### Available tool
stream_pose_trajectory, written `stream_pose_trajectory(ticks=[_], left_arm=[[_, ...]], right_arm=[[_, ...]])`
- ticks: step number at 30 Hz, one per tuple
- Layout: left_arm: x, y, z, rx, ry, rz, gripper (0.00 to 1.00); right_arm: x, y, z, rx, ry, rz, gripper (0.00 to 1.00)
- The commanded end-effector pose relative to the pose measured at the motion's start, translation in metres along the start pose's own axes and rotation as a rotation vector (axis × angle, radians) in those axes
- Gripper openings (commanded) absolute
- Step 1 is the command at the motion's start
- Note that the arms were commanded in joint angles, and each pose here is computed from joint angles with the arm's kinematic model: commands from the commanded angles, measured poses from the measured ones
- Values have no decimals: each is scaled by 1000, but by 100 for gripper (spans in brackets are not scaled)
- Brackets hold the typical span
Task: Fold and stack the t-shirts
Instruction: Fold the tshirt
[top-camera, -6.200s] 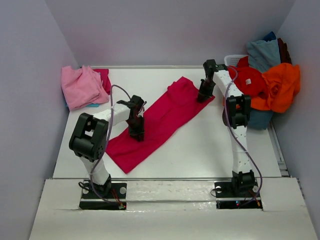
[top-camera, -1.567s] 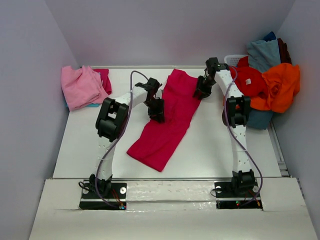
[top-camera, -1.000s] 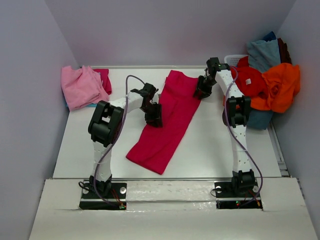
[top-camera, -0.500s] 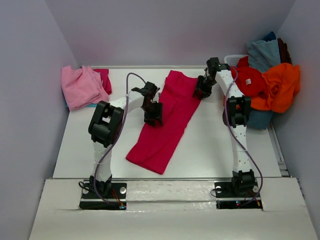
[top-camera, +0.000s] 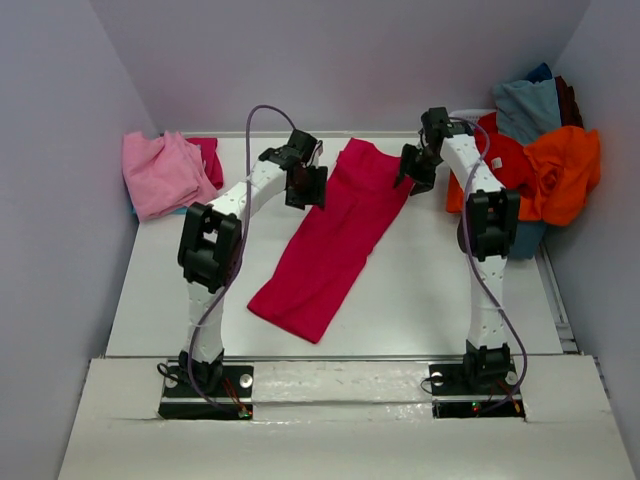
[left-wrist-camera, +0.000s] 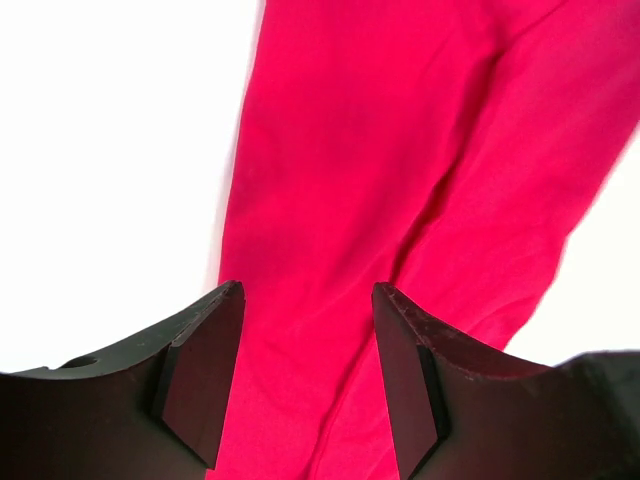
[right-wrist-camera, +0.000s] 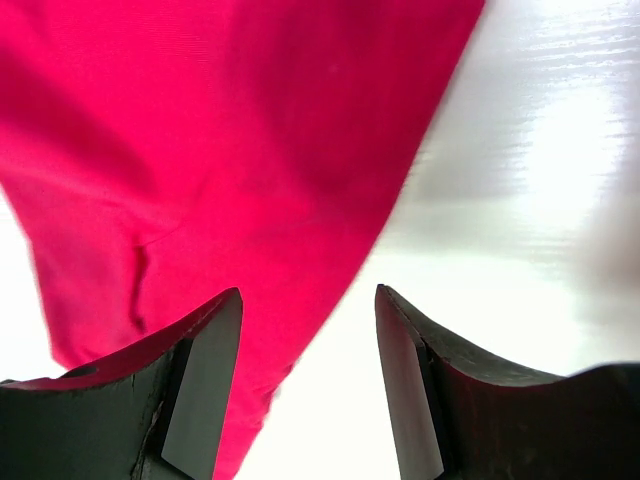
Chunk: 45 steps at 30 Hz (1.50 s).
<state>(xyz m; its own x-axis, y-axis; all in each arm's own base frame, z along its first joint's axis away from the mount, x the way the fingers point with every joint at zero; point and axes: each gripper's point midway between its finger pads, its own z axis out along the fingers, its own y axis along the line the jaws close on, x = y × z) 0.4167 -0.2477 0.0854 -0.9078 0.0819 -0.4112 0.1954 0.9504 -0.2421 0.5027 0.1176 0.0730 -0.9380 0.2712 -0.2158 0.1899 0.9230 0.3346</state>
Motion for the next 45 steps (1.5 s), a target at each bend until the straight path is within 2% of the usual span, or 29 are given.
stream_pose_trajectory(ticks=[1,3,4,10,11,13,15,23,38,45], left_arm=[[-46,-20,-41,65,-148,73,66],[-56,-20,-23,61,-138,100,66],[-70,-25,-27,86,-161,97,66],[-109,-35,-3,157,-203,83,65],[-111,-41,0,189,-198,72,65],[-123,-29,8,218,-207,31,66],[-134,-38,6,324,-229,21,66],[-140,-63,-1,629,-217,66,67],[-130,-78,14,784,-170,27,67],[-134,-44,28,755,-190,-25,67]], right_arm=[[-14,24,-38,-45,-107,-10,62],[0,39,-34,-71,-88,-12,62],[13,42,-25,-66,-58,-17,61],[34,55,-12,-85,-9,1,60],[35,55,-11,-90,-5,7,60],[37,56,-10,-97,-1,27,60],[38,57,-11,-103,-2,35,60],[53,65,6,-101,42,41,59],[55,74,24,-115,74,33,58],[58,72,11,-106,58,11,58]])
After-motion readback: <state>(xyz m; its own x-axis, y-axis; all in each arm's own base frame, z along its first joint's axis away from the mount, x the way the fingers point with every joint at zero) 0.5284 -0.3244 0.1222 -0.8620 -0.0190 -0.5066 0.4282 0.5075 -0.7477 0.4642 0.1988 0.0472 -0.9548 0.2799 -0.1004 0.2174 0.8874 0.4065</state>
